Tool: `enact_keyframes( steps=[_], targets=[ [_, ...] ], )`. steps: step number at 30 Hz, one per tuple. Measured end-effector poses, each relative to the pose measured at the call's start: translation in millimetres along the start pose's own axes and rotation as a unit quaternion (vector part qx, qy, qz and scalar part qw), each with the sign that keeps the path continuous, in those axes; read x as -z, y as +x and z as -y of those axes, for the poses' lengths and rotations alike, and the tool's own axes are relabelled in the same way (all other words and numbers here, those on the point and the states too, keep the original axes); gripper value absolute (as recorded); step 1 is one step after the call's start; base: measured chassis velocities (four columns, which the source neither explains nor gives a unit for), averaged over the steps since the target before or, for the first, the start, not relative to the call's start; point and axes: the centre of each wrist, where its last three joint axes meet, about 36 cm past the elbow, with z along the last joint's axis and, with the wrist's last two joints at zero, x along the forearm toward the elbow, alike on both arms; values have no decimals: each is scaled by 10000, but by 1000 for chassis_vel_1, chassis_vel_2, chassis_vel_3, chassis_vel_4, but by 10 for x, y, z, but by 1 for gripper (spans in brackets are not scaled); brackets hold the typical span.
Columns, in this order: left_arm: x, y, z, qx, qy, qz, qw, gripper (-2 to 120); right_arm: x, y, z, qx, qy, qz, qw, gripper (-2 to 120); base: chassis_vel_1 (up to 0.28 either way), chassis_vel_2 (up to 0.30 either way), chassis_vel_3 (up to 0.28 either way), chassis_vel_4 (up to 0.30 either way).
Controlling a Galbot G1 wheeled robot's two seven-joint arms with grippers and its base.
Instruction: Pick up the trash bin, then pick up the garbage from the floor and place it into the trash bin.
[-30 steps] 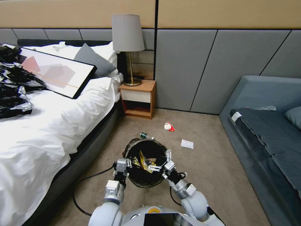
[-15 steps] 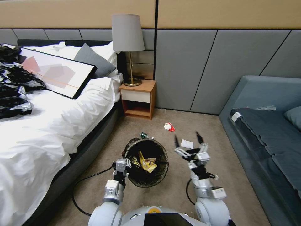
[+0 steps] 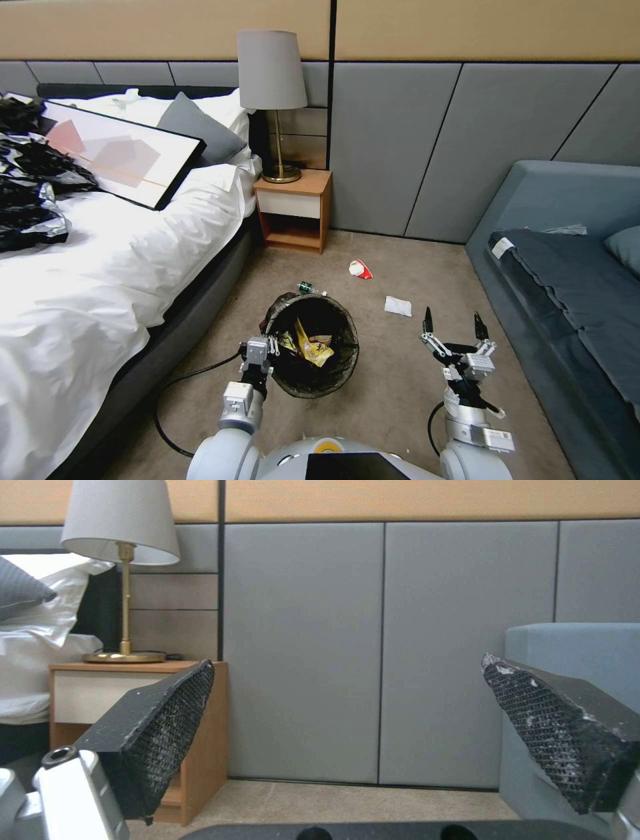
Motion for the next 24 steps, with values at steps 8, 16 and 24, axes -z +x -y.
enact_keyframes(
  steps=[8, 16, 24],
  targets=[
    [4, 5, -4, 7, -2, -1, 10000, 1, -26, 2, 18, 32, 14, -16, 10000, 100, 0, 0, 0, 0],
    [8, 5, -3, 11, -2, 3, 10000, 1, -50, -26, 54, -4, 39, 19, 10000, 100, 0, 0, 0, 0],
    [11, 5, -3, 21, 5, 4, 10000, 1, -62, -45, 78, -13, 52, 23, 10000, 100, -98, 101, 101, -105]
  ],
)
